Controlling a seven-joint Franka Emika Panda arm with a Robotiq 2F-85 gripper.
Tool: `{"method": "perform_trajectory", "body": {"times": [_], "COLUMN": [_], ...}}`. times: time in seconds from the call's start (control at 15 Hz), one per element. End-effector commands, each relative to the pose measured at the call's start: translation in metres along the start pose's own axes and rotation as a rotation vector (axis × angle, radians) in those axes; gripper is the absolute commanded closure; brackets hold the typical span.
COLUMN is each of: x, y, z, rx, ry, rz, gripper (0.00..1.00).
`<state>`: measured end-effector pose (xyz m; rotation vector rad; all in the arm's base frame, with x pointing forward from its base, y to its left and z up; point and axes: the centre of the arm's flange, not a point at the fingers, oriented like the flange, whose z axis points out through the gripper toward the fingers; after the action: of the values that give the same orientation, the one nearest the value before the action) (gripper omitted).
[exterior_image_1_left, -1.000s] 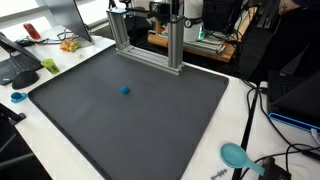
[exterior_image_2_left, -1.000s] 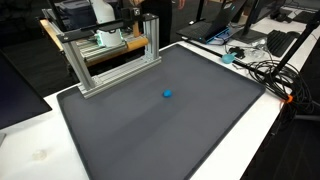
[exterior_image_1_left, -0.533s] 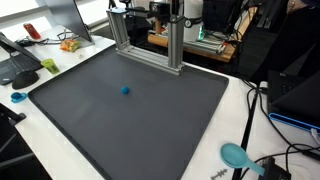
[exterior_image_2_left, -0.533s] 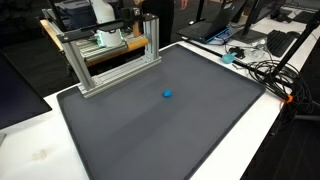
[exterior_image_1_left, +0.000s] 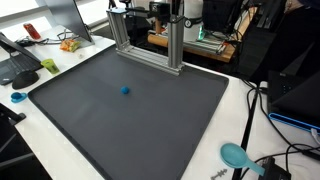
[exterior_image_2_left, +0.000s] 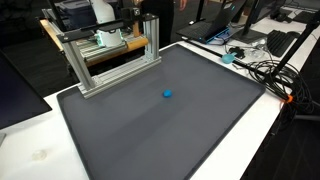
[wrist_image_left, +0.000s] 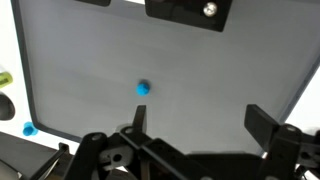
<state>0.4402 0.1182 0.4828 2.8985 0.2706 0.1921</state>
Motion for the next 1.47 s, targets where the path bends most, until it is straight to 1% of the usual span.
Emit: {"method": "perform_trajectory", "body": {"times": [0.0,0.2,0.4,0.6,0.67,0.87,1.13,1.2,1.27,1.4], "x": [-0.033,-0.058,-0.079,-0.096,-0.073,-0.084,-0.086,-0.087,-0.089,-0.093], "y": [0.035,0.062,0.084,0.094,0.089,0.092,0.091,0.091,0.091,0.092], "z": [0.02,0.03,0.031,0.027,0.033,0.03,0.031,0.033,0.036,0.041], "rx": [0.056,0.071,0.088,0.11,0.079,0.088,0.09,0.106,0.098,0.108], "ry": [0.024,0.021,0.015,0.003,-0.002,0.002,0.0,-0.004,-0.011,-0.033], "rz": [0.013,0.055,0.106,0.143,0.134,0.148,0.148,0.14,0.145,0.141], "gripper": [0.0,0.0,0.0,0.0,0.0,0.0,0.0,0.0,0.0,0.0]}}
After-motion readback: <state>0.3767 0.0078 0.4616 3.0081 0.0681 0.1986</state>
